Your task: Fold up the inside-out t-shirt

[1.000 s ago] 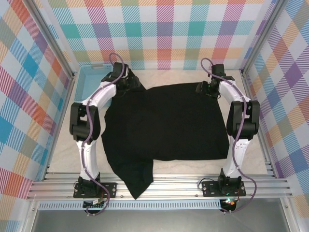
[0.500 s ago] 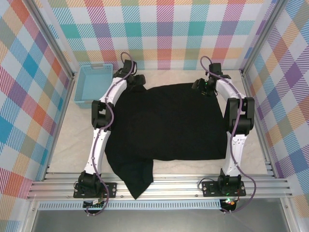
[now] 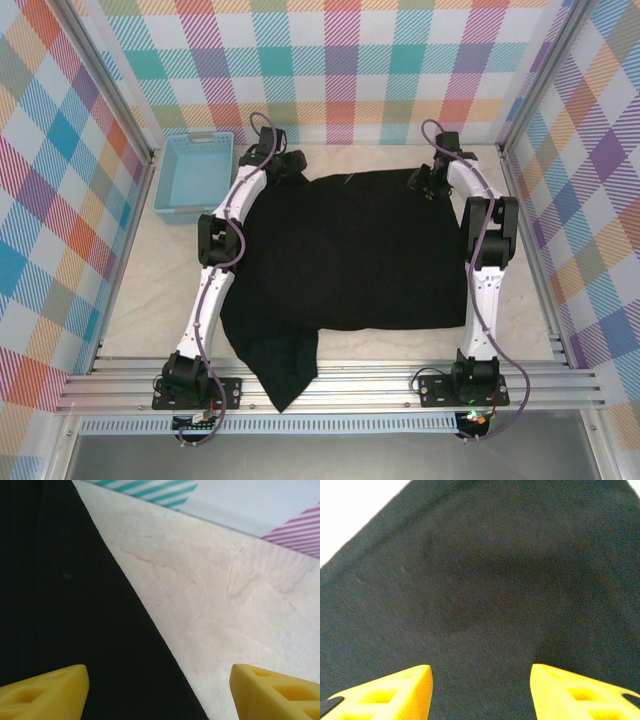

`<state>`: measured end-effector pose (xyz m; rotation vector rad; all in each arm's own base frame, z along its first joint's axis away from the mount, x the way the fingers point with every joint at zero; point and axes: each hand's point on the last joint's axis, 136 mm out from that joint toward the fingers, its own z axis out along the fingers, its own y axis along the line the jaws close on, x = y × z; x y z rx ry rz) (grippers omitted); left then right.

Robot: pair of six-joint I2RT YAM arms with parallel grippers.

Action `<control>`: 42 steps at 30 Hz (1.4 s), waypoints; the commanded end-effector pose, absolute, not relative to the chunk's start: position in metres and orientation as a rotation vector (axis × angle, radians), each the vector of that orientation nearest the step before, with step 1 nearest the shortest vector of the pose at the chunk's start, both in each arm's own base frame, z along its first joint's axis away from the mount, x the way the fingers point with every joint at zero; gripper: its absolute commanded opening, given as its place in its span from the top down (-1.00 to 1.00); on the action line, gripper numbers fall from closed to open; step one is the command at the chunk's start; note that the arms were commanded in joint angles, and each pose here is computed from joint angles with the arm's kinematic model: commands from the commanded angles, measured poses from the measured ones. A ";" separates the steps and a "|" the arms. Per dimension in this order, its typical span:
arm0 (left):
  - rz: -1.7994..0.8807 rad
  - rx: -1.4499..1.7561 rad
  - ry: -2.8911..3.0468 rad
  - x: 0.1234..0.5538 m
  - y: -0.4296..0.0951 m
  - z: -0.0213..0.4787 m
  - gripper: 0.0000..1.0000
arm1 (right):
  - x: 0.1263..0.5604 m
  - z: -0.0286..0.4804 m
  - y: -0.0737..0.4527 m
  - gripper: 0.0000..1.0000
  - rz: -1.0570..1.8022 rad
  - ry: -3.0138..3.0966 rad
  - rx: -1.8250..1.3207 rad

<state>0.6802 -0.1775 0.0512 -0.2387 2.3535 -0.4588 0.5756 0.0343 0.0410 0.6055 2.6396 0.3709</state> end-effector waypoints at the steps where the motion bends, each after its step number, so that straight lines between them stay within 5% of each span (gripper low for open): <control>1: -0.472 -0.302 2.322 0.691 -0.170 0.036 -0.52 | 0.582 0.026 0.024 -0.05 0.306 2.684 0.674; 10: -0.632 -0.179 2.164 0.688 -0.184 0.165 -0.65 | 0.607 0.111 0.033 -0.08 0.353 2.576 0.492; 19: -0.725 -0.100 2.256 0.582 -0.198 0.221 -0.63 | 0.470 0.131 0.084 -0.17 0.408 2.619 0.319; 25: -0.687 -0.246 2.262 0.490 -0.164 0.187 -0.63 | 0.400 0.093 0.078 -0.21 0.367 2.733 0.338; 32: -0.353 -0.357 2.388 0.419 -0.104 0.116 -0.64 | 0.409 0.048 0.051 -0.20 0.293 2.804 0.430; 42: -0.289 -0.386 2.497 0.374 -0.090 0.062 -0.65 | 0.402 0.013 -0.004 -0.16 0.125 2.898 0.601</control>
